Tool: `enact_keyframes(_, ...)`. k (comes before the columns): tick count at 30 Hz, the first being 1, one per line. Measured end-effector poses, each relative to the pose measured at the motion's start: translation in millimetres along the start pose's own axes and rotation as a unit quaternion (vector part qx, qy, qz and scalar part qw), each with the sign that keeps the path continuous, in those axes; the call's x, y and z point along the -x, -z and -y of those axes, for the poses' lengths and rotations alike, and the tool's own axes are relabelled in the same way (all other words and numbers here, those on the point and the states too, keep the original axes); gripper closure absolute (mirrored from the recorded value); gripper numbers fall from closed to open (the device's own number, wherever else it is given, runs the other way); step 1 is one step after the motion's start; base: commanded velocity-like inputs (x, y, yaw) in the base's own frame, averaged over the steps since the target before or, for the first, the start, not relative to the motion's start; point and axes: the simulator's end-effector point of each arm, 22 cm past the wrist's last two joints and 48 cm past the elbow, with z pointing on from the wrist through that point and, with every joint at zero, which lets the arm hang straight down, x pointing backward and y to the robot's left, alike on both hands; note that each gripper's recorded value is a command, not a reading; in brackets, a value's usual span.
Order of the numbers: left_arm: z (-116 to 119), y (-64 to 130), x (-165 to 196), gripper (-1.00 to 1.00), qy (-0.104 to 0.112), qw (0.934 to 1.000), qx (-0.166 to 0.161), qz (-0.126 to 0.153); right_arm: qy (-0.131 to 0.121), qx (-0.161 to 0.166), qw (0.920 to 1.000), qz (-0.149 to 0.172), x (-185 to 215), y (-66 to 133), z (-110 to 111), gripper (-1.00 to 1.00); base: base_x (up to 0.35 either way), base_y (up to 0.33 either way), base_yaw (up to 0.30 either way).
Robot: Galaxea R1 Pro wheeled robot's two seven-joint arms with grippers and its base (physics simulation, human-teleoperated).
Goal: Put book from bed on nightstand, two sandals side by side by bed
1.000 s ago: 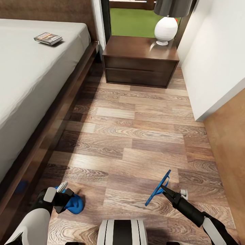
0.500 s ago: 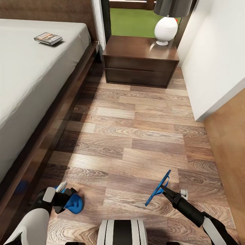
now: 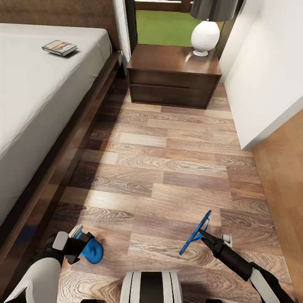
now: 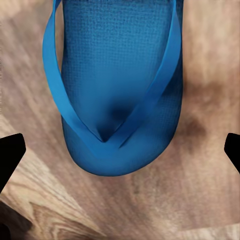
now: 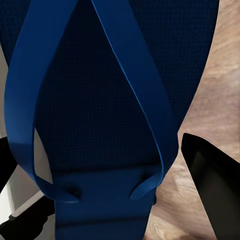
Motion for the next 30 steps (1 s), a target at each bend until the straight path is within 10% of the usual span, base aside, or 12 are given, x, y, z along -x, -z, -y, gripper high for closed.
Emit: enact_keyframes(30, 28.7, 37.7, 2.0, -1.0, -0.017, 0.9991, -0.04, -0.004, 0.026, 0.026, 0.9992, 0.013, 13.4, 1.7, -37.4, 1.0, 0.0, 0.0, 0.0)
